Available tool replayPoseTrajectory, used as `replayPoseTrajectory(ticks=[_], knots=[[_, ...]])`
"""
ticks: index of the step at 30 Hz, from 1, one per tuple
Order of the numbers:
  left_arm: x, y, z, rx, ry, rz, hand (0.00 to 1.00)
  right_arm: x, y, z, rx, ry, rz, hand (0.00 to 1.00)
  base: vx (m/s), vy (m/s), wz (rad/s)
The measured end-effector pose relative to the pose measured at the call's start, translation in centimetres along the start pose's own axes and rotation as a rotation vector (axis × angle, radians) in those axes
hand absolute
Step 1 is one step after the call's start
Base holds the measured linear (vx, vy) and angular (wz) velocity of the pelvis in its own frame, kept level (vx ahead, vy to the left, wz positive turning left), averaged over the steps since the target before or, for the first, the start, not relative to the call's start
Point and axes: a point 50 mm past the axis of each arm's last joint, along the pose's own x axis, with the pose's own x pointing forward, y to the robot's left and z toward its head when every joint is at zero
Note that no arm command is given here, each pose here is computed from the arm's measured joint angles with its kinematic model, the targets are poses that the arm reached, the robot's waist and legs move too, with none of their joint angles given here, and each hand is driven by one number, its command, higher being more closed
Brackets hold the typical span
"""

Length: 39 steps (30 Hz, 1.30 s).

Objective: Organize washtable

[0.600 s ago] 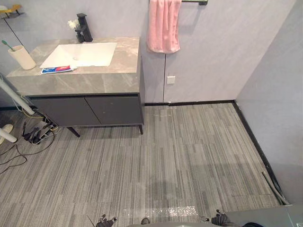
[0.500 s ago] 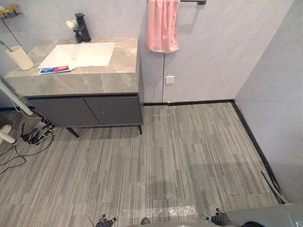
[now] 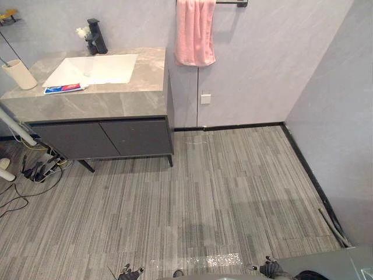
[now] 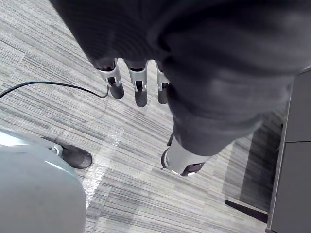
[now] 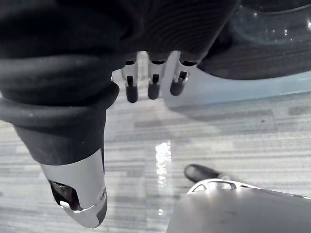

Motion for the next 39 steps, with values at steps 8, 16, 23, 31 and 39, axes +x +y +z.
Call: replayPoseTrajectory(ticks=[8,16,23,31,39], knots=[[0.0,0.0,0.0,-0.007,0.000,0.001,0.00,0.0,0.0,0.0,0.000,0.000,0.000,0.00,0.00,0.000,0.00],[0.0,0.0,0.0,-0.008,-0.001,0.001,0.00,0.0,0.0,0.0,0.000,0.000,0.000,0.00,0.00,0.000,0.00],[0.0,0.1,0.1,-0.027,-0.005,0.006,0.00,0.1,-0.1,0.4,-0.001,-0.009,-0.001,0.00,0.00,0.000,-0.02],[0.5,-0.1,2.8,-0.128,-0.091,0.004,0.00,0.1,1.1,2.6,-0.008,-0.093,0.033,0.00,0.02,-0.038,-0.02],[0.4,-0.7,6.8,-0.253,-0.258,-0.037,0.00,-0.2,2.7,5.6,-0.171,-0.239,0.095,0.00,0.16,-0.087,-0.13]])
